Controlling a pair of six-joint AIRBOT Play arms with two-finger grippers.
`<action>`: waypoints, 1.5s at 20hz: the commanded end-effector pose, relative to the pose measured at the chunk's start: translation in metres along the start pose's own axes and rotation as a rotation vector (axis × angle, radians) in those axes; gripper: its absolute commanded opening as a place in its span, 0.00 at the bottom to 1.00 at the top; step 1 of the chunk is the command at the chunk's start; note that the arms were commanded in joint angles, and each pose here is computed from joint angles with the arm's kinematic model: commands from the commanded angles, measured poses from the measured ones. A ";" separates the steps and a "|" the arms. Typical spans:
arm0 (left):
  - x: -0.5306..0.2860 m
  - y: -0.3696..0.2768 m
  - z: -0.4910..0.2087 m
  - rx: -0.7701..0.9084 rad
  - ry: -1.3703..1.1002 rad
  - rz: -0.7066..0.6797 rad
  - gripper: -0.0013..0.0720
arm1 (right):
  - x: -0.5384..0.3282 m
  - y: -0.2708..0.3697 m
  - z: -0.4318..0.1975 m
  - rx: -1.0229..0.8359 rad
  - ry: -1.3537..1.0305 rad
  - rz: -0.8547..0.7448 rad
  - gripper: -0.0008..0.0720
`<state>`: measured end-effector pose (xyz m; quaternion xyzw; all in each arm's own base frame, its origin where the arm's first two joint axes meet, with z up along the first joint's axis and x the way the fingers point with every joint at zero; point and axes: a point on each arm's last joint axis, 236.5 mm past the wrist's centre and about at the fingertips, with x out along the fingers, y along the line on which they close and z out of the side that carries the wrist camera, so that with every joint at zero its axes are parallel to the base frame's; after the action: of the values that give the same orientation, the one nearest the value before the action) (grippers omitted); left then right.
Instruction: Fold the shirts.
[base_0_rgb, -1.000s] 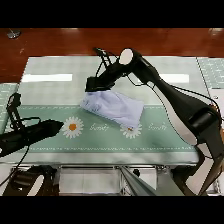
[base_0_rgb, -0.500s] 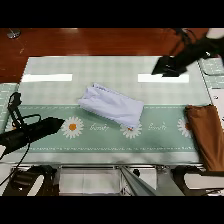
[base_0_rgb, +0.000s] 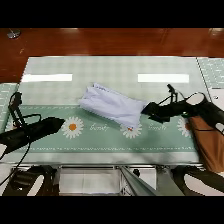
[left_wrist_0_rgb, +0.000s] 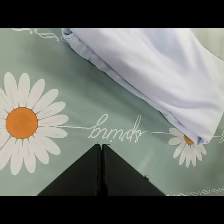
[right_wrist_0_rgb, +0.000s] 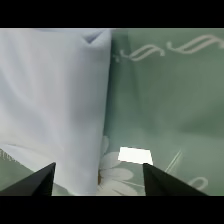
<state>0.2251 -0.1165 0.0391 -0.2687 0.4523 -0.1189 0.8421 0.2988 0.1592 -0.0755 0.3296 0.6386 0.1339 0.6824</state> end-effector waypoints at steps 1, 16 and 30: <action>0.001 -0.001 -0.001 -0.009 0.006 -0.007 0.07 | 0.040 0.018 -0.010 0.029 0.057 0.063 0.87; 0.001 -0.001 -0.001 -0.007 0.006 -0.005 0.07 | -0.119 0.230 0.113 -0.629 -0.167 0.091 0.04; 0.001 -0.001 -0.001 -0.004 0.009 -0.005 0.07 | -0.392 -0.026 0.113 0.088 -0.415 -0.362 0.04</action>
<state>0.2245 -0.1185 0.0384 -0.2712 0.4557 -0.1217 0.8391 0.4015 -0.0599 0.2214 0.2422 0.5030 0.0302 0.8291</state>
